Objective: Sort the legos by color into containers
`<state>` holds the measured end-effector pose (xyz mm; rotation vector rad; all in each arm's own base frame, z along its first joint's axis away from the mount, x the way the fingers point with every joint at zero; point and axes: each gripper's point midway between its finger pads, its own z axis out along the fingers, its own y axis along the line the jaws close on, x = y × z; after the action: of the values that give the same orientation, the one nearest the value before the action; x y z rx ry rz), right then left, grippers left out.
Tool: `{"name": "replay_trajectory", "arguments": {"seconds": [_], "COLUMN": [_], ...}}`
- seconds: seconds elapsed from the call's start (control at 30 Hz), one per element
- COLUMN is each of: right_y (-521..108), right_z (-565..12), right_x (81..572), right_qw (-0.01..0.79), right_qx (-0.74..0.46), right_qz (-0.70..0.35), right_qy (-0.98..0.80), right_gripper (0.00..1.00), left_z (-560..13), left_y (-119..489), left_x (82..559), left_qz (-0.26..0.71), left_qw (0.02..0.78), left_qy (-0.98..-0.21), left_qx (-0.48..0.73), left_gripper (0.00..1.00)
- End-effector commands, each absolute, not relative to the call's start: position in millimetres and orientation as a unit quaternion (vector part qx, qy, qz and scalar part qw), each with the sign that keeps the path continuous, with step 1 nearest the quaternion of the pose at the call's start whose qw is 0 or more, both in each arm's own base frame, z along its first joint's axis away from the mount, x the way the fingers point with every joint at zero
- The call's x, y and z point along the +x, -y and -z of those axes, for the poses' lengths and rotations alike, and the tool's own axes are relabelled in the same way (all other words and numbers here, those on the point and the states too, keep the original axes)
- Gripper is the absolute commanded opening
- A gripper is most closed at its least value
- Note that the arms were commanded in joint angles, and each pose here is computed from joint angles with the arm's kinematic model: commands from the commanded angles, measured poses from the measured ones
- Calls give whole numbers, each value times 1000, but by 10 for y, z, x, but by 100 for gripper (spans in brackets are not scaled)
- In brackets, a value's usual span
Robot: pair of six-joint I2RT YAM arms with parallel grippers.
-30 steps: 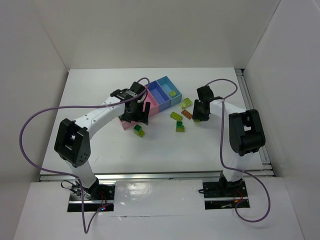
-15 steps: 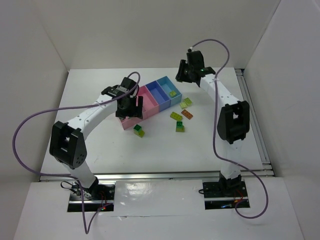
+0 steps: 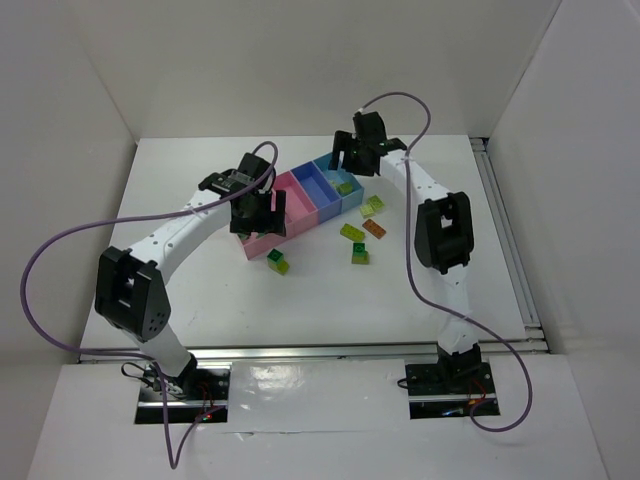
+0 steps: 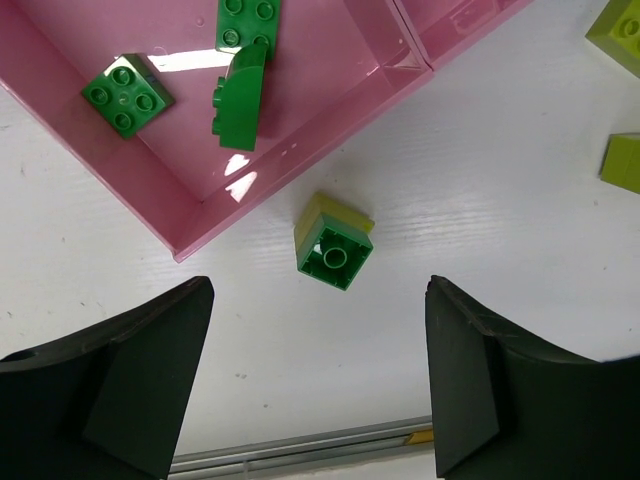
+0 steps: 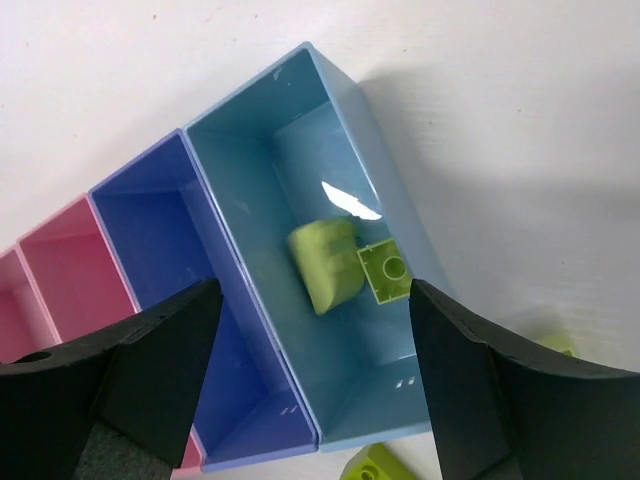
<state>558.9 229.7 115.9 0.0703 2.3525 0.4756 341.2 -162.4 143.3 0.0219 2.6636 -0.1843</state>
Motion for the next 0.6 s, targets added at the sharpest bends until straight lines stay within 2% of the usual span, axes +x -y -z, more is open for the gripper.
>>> {"name": "replay_trajectory", "arguments": {"seconds": [0.0, 0.03, 0.07, 0.17, 0.23, 0.27, 0.4, 0.57], "right_y": [-2229, -2176, -2089, -1837, -1548, -1496, -1162, -1246], "right_z": [-1947, -1985, -1833, -1946, -1651, -1678, -1140, -844], "right_x": [5625, 5597, 5506, 5348, 5181, 5100, 4724, 4549], "right_qw": [445, 452, 442, 468, 445, 446, 390, 342], "right_qx": [40, 45, 57, 89, 112, 115, 126, 95], "right_qz": [-180, -172, -155, -107, -65, -59, -28, -55], "right_qy": [-876, -874, -882, -873, -886, -885, -912, -933], "right_gripper": [83, 83, 78, 71, 69, 69, 69, 73], "left_z": [-1551, -1512, -1513, -1482, -1482, -1482, -1480, -1479], "left_y": [1611, 1609, 1629, 1620, 1620, 1620, 1582, 1610], "left_x": [3360, 3364, 3355, 3336, 3335, 3335, 3352, 3370], "left_qz": [81, 78, 83, 82, 82, 82, 71, 76], "left_qw": [243, 239, 237, 233, 233, 233, 237, 235], "left_qy": [-966, -968, -968, -969, -969, -969, -969, -969], "left_qx": [10, 15, 16, 16, 16, 16, 19, 20], "left_gripper": [89, 89, 89, 89, 89, 89, 89, 89]}}
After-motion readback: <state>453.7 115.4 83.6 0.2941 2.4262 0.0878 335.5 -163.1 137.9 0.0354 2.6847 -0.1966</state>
